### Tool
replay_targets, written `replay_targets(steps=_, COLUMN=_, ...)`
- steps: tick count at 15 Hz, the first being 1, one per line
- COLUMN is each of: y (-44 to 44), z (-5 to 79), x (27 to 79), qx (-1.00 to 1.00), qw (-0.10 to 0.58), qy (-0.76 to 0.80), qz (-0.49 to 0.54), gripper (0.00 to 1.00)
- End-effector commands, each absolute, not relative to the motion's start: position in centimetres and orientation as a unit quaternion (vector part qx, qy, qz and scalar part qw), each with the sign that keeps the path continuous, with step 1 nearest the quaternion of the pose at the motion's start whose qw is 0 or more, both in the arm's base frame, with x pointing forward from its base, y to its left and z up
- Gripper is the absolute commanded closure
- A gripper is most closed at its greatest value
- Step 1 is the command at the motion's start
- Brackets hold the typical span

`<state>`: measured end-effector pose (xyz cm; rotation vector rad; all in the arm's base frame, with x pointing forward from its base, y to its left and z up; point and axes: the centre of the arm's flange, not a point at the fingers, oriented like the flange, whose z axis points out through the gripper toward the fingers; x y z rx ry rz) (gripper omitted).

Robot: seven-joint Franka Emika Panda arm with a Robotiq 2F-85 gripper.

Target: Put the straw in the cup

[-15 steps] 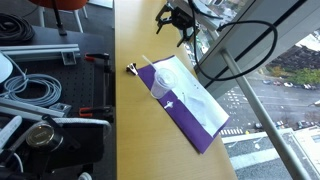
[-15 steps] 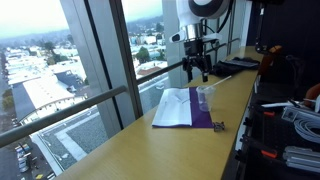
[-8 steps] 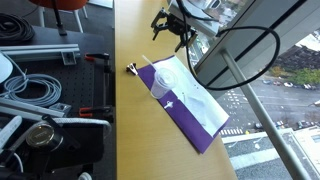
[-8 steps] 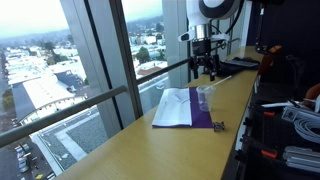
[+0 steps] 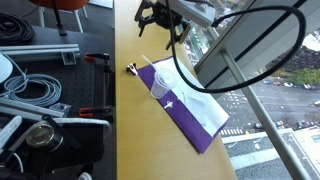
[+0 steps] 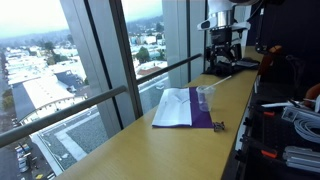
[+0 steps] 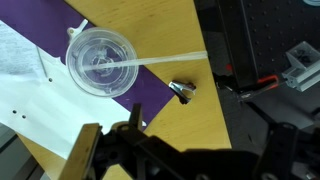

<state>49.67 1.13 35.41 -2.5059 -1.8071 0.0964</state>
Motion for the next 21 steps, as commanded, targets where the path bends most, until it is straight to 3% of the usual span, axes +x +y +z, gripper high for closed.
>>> replay_targets(steps=1, y=-0.8, z=36.3, x=47.3, qx=-0.808, qw=0.017, qy=-0.589, qz=0.012, gripper=0.0)
replay_targets(steps=15, y=-2.7, z=31.2, x=48.8, qx=-0.809, qw=0.008, qy=-0.588, qz=0.005, gripper=0.0)
replay_targets(steps=21, y=2.2, z=28.4, x=55.9, qx=-0.8, qw=-0.003, qy=-0.599, qz=-0.011, gripper=0.0)
